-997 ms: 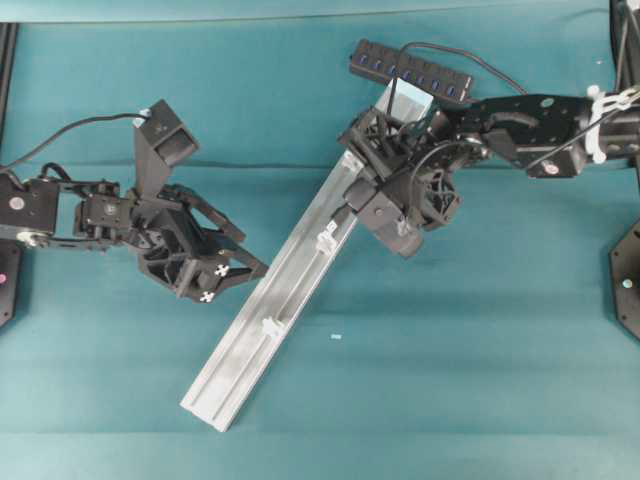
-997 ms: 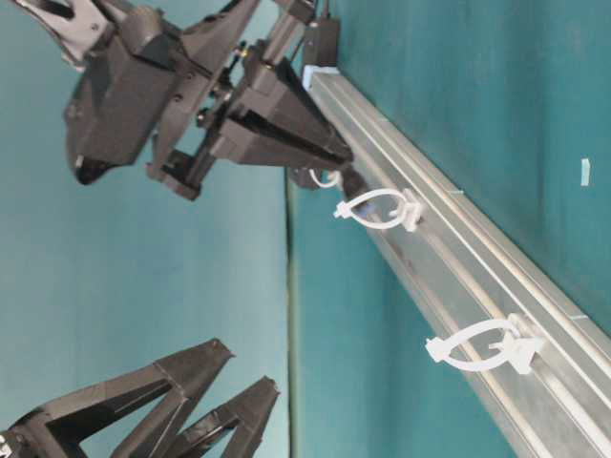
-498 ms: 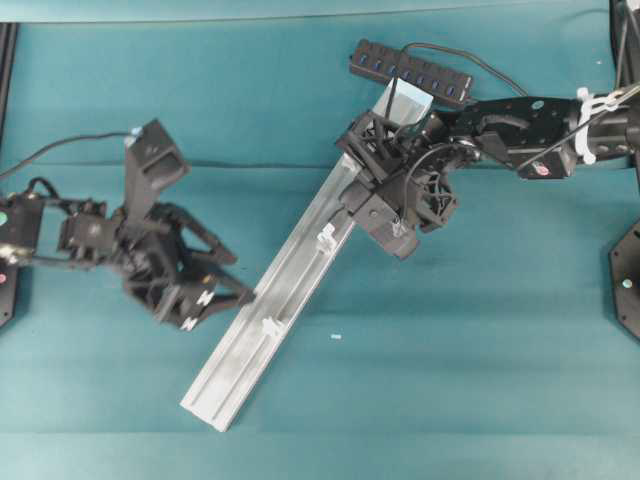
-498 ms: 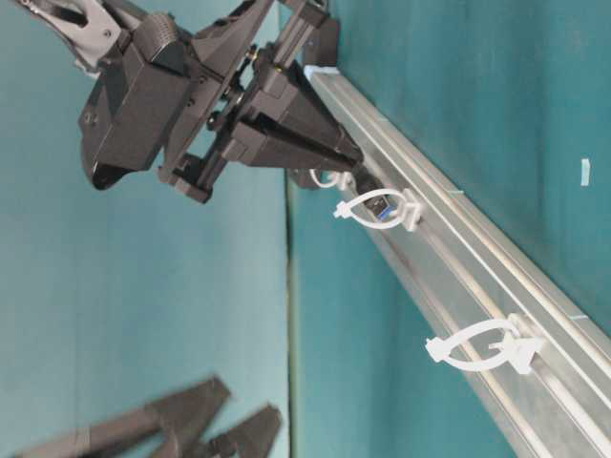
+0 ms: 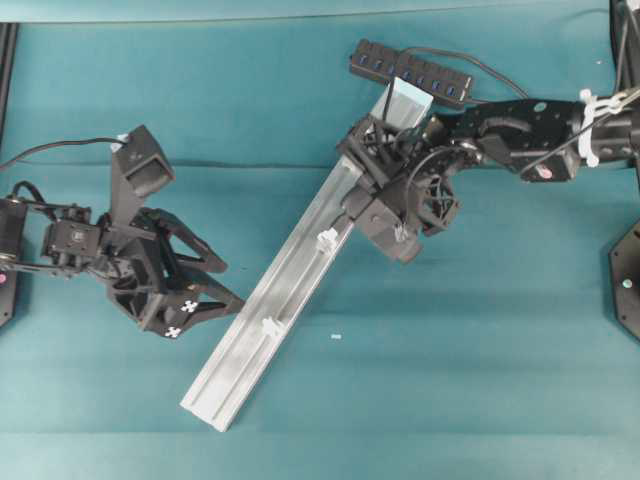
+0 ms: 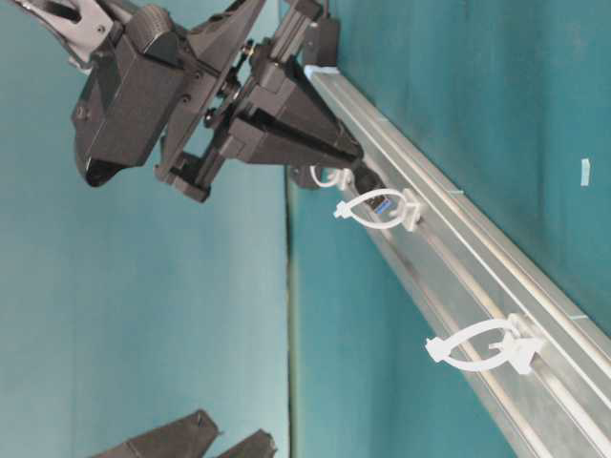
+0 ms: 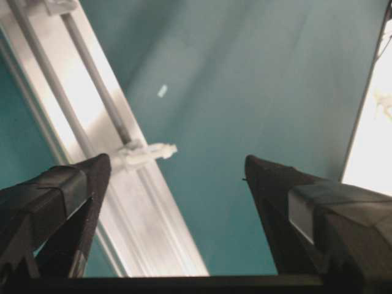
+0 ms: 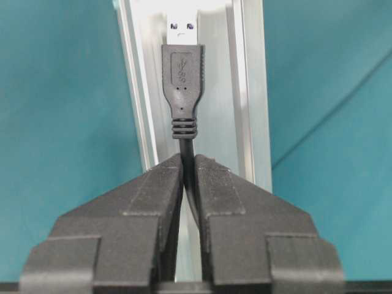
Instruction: Pass the USB cable through three rings with both arms.
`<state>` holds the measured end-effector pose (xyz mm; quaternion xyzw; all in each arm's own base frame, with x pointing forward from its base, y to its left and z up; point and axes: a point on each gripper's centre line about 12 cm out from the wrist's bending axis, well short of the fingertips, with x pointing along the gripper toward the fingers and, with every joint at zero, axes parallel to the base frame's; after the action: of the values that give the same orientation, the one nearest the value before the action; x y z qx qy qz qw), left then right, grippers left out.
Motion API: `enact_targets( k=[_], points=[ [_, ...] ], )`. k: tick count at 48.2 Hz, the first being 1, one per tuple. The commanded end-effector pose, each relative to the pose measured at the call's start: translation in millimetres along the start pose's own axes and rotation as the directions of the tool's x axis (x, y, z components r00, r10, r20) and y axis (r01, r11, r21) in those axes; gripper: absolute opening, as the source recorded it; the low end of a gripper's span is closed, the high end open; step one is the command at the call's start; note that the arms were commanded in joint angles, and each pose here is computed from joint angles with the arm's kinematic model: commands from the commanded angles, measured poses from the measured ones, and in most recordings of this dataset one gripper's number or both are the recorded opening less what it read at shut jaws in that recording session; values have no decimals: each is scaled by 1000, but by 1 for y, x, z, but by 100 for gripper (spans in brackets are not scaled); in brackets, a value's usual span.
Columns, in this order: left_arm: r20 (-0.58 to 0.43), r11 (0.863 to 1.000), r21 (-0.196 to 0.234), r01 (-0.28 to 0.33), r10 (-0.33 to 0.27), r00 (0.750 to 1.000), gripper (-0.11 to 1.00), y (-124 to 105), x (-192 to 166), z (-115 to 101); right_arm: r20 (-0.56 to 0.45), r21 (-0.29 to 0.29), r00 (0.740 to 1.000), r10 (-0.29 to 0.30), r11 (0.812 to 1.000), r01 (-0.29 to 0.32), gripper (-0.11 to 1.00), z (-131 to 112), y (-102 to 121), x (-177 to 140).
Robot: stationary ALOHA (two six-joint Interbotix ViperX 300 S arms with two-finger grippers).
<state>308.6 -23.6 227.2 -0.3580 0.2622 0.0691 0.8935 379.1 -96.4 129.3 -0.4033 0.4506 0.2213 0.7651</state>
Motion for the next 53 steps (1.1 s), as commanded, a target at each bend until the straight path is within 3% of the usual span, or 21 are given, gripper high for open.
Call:
enact_targets(
  k=[1,35,45,53],
  points=[
    [26,999,1,35,-35,999,95,-8,-9,5,10,6,1000,-3,1000,3,10,7,-1,1],
    [24,999,-6,45,-45,999,95,-8,-12,1,68,36,998,6,999,-8,10,46,0,7],
    [55,999,-25,24,-23,998,95,16,16,-3,70,39,998,5,999,-8,10,47,-1,6],
    [157,998,-37,56,-50,986,95,32,43,11,70,38,998,6,999,-8,10,47,0,6]
  ],
)
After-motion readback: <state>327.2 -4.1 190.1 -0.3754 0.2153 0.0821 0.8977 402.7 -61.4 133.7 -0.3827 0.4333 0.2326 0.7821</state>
